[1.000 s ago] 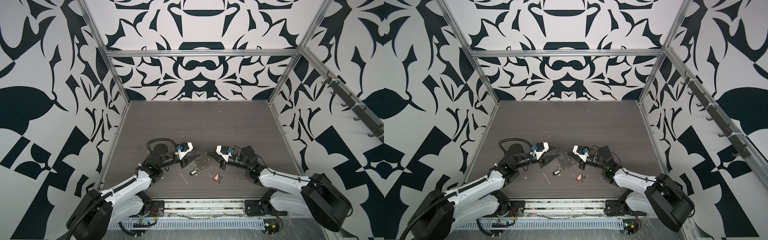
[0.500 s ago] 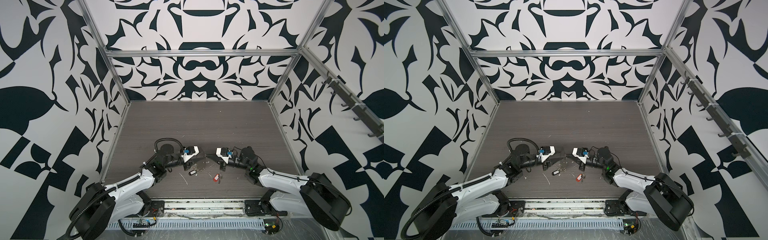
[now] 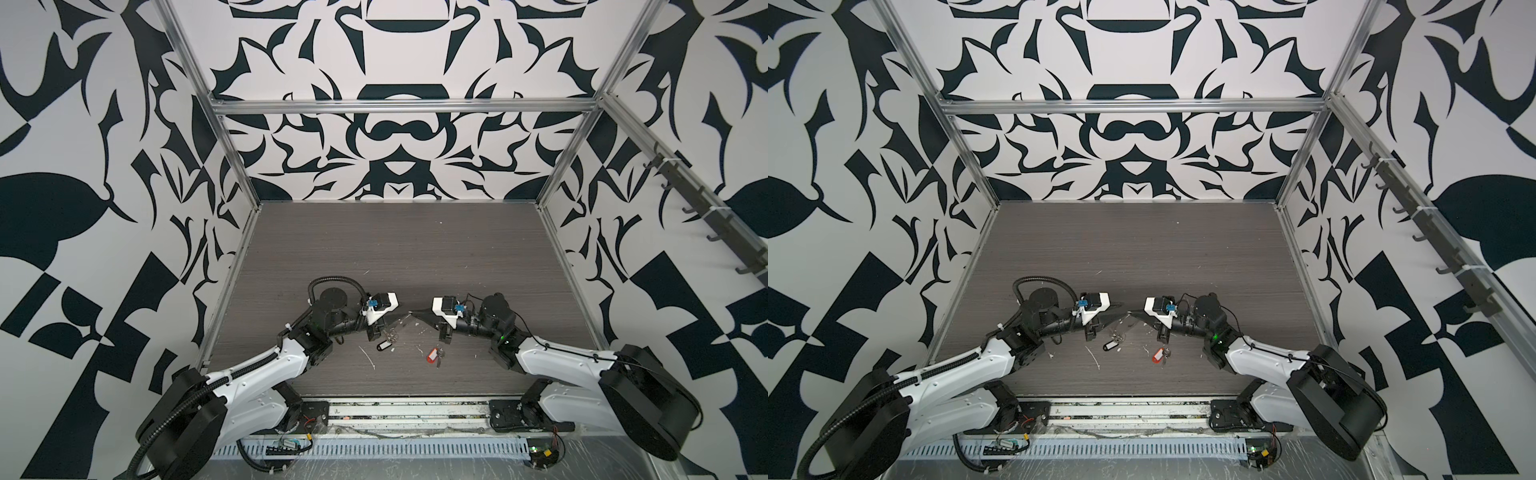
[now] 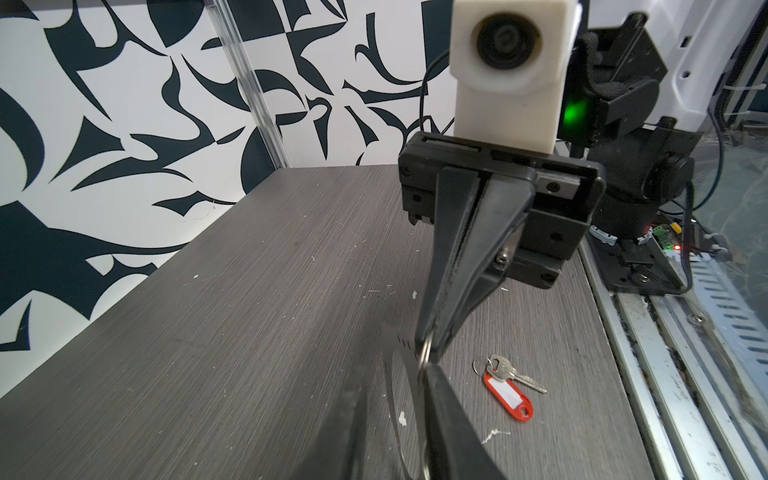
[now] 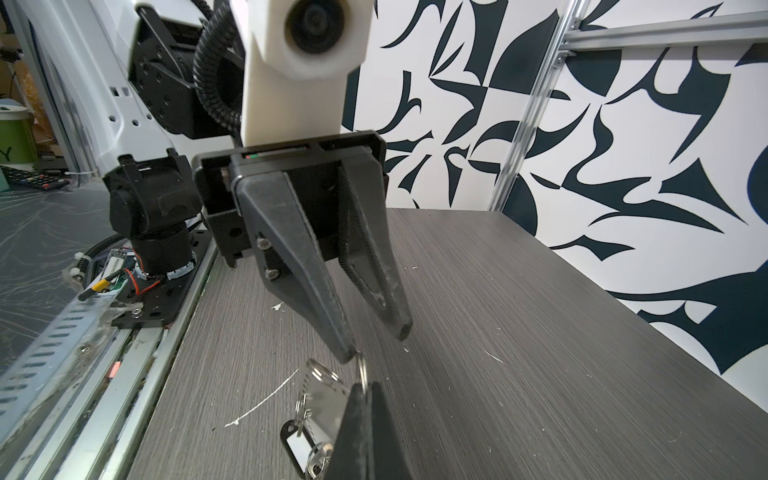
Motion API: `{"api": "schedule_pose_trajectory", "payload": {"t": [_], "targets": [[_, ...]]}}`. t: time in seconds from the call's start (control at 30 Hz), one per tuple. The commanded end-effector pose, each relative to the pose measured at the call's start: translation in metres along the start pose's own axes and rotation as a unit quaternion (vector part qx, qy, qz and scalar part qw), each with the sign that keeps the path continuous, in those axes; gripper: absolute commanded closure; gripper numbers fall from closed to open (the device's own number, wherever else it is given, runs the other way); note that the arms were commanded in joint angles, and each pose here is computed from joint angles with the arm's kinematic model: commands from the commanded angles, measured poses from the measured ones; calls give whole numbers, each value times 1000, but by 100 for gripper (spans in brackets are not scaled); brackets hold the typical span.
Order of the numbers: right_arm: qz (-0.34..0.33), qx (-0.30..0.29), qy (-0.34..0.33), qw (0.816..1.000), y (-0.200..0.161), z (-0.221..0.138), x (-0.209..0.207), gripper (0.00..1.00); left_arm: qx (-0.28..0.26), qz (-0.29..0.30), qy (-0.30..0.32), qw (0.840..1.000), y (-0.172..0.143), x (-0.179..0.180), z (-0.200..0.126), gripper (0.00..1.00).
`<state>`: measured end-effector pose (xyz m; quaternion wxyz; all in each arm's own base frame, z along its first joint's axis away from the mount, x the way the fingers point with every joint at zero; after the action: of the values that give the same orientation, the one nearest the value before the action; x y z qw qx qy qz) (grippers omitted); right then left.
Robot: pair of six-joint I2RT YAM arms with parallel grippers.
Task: Attach keys to a key ring
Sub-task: Pass the keyring.
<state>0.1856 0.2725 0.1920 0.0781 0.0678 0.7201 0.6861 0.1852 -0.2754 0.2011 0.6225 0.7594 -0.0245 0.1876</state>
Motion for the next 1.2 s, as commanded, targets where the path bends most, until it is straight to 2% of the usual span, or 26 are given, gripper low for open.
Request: {"api": "schedule_pose_trajectory", "payload": {"t": [0.0,0.5,0.83,0.87,0.9,0.93,1.07,1.17], "targets": [[-14,-26,13,999,14,2,3,100,-18,10,-8,1000,14,1,0,73],[-14,-27,22,999,14,4,6,100,-23,10,-27,999,13,-2,7,76],[-8,-26,20,999,13,6,5,99,-27,7,-24,999,13,0,8,98],[-8,-27,12,1000,13,6,3,76,-24,7,-18,1000,12,2,8,100],[-7,-27,0,1000,12,5,0,60,-21,6,-10,1000,10,3,8,100],[-7,-26,-14,1000,11,3,-3,54,-21,5,-5,1000,10,4,7,100],[-21,-12,-86,996,-2,-6,-20,49,-24,9,12,1000,8,6,3,100],[-16,-1,-97,995,-11,-8,-26,53,-29,8,7,1000,11,4,2,100]]}}
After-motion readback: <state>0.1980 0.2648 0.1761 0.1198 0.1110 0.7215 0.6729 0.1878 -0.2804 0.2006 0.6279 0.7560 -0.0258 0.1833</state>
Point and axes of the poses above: each gripper's point midway between its finger pads, its own z axis out along the fingers, its own x axis along the line the jaws close on, y = z × x, the point moved 2 cm from there along -z, back along the fingers, and after that the axes turned 8 degrees about z, right-handed, at the moved point
